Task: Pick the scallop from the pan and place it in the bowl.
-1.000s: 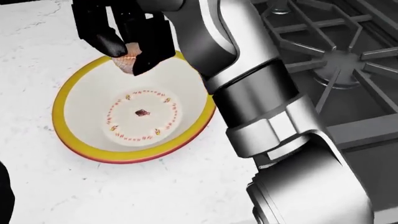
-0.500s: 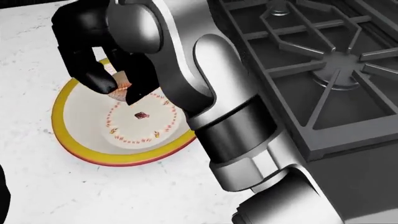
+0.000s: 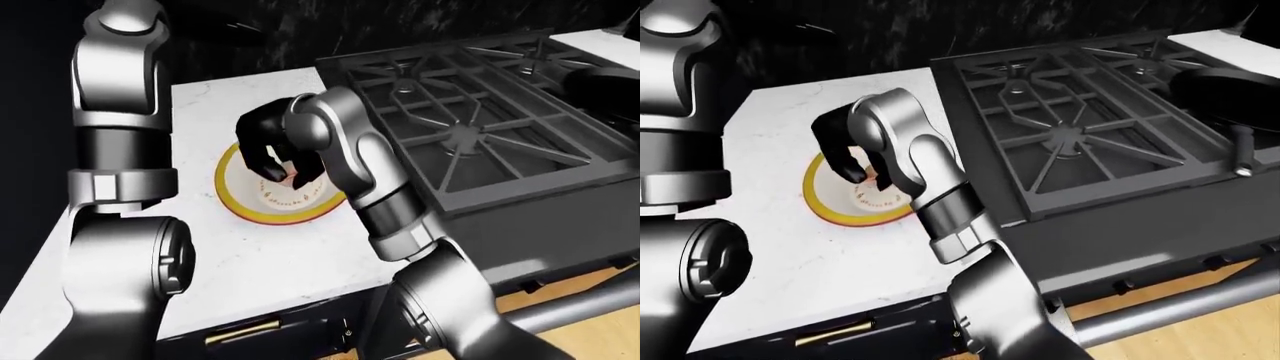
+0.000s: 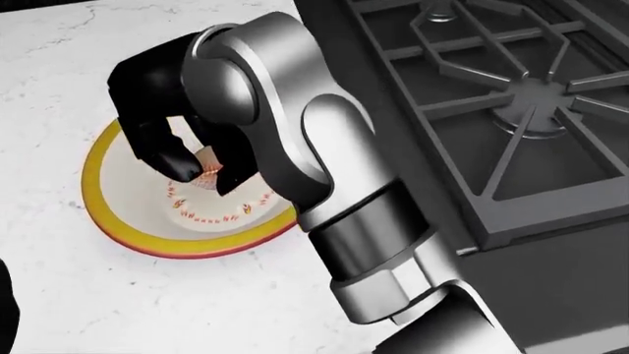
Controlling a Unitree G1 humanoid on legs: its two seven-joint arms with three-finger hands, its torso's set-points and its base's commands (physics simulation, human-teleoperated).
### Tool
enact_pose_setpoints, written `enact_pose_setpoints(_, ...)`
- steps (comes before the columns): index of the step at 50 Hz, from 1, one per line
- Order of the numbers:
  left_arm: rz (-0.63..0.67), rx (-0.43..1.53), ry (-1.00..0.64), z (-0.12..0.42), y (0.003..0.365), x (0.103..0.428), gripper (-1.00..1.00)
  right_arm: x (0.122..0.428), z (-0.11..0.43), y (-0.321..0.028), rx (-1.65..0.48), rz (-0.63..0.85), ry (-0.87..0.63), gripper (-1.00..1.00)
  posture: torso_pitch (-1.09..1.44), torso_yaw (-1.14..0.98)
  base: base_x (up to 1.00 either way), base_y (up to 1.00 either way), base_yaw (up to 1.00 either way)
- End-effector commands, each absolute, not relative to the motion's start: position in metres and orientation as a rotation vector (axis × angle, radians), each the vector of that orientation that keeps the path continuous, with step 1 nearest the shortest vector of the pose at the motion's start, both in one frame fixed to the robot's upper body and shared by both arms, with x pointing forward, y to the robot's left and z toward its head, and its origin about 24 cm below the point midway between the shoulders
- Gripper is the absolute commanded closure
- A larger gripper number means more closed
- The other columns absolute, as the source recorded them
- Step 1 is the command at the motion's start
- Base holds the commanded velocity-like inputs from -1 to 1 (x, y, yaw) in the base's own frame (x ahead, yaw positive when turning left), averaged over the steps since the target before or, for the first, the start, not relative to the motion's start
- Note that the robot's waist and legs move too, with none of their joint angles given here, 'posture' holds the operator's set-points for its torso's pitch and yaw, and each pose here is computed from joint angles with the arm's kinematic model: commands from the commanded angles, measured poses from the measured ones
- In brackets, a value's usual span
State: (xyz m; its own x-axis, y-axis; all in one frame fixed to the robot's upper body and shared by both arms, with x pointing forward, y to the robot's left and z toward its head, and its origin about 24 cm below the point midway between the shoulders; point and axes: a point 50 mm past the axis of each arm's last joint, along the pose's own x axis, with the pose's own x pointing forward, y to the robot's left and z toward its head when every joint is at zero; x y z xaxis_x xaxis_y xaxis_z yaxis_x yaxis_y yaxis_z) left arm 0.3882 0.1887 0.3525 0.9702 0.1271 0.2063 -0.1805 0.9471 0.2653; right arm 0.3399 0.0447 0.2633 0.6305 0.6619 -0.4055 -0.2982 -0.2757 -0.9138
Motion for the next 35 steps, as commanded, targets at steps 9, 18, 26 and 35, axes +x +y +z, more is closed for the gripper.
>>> enact_pose_setpoints(9,0.169,0.29,-0.288,0.377,0.188,0.379,-1.0,0.334,0.287,0.048,-1.601,0.891,-0.395,-1.0,0.0,0.0,0.0,0.0,0.0)
enact_pose_setpoints(18,0.169,0.289,-0.29,0.378,0.188,0.379,-1.0,0.335,0.288,0.048,-1.598,0.887,-0.389,-1.0,0.0,0.0,0.0,0.0,0.0)
enact_pose_setpoints(26,0.17,0.29,-0.29,0.378,0.189,0.378,-1.0,0.335,0.296,0.046,-1.594,0.87,-0.397,-1.0,0.0,0.0,0.0,0.0,0.0)
enact_pose_setpoints(35,0.169,0.292,-0.288,0.377,0.187,0.378,-1.0,0.339,0.319,0.031,-1.529,0.815,-0.393,-1.0,0.0,0.0,0.0,0.0,0.0)
